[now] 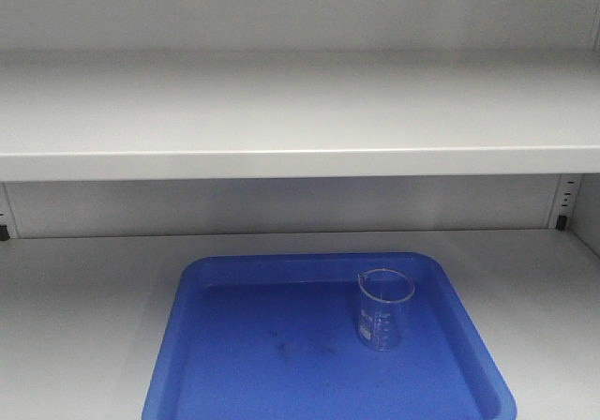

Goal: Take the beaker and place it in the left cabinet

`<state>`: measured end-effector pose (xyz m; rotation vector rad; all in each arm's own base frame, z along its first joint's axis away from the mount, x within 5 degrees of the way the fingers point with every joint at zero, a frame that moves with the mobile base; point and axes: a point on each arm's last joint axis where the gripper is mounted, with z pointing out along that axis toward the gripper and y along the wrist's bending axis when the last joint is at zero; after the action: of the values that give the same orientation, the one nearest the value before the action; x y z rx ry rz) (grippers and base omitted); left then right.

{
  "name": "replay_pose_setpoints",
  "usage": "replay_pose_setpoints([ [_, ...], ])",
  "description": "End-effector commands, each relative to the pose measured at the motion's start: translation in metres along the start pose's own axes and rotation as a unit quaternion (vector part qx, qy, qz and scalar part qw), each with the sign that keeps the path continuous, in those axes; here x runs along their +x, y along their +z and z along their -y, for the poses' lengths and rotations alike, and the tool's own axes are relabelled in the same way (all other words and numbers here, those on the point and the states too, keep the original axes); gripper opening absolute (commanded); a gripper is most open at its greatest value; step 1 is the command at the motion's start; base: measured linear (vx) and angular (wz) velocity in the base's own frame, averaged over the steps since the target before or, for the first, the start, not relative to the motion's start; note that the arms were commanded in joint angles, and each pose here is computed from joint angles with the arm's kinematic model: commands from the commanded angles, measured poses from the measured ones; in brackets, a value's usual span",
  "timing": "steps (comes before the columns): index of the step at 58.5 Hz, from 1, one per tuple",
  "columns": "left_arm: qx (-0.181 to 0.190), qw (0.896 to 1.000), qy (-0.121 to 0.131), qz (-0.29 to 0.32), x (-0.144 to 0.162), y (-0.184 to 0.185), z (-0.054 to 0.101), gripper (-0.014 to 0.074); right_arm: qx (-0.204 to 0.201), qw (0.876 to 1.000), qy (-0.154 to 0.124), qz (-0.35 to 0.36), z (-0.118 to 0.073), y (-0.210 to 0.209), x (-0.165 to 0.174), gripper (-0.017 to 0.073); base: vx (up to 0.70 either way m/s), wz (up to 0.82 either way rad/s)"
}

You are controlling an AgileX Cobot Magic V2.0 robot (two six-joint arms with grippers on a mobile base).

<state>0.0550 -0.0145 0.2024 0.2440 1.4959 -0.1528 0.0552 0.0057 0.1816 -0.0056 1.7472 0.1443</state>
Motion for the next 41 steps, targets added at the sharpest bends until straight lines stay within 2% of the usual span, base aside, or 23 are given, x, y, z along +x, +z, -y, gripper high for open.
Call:
replay_pose_setpoints([
  [1, -0.002, 0.999, -0.006, 0.044, -0.0032, -0.0014, -0.0003, 0.0001, 0.006, 0.998, -0.034, 0.048, 0.0008, -0.0010, -0.0066, -0.0008, 0.00, 0.00],
  [8, -0.002, 0.999, -0.006, 0.044, -0.0032, -0.0014, -0.0003, 0.0001, 0.009, 0.998, -0.048, 0.049, 0.0012, -0.0010, -0.0067, -0.0008, 0.00, 0.00],
  [41, -0.002, 0.999, -0.006, 0.044, -0.0032, -0.0014, -0.0003, 0.0001, 0.009, 0.998, -0.050, 0.048, 0.0012, -0.0010, -0.0066, -0.0008, 0.00, 0.00],
])
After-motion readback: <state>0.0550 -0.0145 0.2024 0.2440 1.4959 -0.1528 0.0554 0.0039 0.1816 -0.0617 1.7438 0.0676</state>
